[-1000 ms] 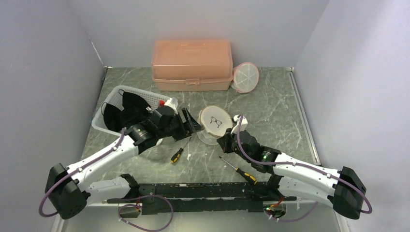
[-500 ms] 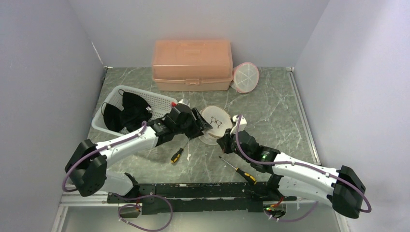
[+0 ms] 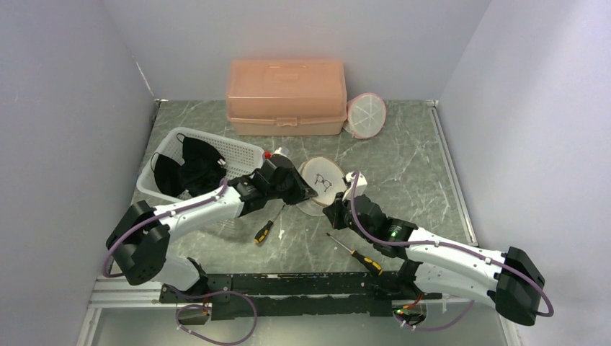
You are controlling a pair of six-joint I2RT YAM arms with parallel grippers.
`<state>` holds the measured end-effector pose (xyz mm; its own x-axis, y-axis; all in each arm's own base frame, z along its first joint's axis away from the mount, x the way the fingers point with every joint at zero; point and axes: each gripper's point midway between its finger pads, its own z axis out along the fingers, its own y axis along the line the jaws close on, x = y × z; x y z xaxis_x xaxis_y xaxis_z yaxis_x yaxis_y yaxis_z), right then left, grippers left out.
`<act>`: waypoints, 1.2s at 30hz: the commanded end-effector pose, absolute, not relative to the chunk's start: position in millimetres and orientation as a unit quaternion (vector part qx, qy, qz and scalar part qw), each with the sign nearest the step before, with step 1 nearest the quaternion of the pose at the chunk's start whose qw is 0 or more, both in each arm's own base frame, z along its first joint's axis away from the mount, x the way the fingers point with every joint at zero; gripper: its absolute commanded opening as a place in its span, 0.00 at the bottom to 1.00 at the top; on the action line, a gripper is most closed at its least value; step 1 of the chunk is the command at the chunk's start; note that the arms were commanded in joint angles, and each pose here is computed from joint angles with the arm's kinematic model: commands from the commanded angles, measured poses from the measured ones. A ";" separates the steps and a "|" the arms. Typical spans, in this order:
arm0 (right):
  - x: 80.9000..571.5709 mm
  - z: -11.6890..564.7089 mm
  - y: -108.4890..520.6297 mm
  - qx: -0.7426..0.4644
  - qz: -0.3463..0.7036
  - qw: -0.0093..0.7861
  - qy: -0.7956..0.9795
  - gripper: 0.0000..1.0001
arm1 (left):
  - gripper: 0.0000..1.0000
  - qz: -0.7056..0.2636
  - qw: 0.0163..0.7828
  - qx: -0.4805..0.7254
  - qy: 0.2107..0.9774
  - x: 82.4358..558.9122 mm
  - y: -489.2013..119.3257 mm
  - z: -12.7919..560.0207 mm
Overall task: Unzip the laundry bag and remove the bra
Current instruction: Unzip the laundry bag at the center of the board.
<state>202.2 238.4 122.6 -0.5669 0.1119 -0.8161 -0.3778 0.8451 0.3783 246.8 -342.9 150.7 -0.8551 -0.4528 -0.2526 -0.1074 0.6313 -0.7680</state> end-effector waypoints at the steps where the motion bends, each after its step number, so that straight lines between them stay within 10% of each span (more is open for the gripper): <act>1: 206.2 148.2 245.4 -0.095 0.282 0.483 0.824 0.00 | 0.06 -0.412 0.242 -0.142 0.867 256.4 -352.4 167.4; 36: 243.6 131.0 185.5 -0.028 0.165 0.513 0.842 0.00 | 0.03 -0.401 0.219 -0.067 0.887 253.2 -320.4 161.1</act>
<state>227.9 196.4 122.3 -0.5103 0.0549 -0.8582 -0.2857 0.9305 0.2294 258.8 -329.2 155.6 -0.8887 -0.3359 -0.3121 0.0142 0.6602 -0.7510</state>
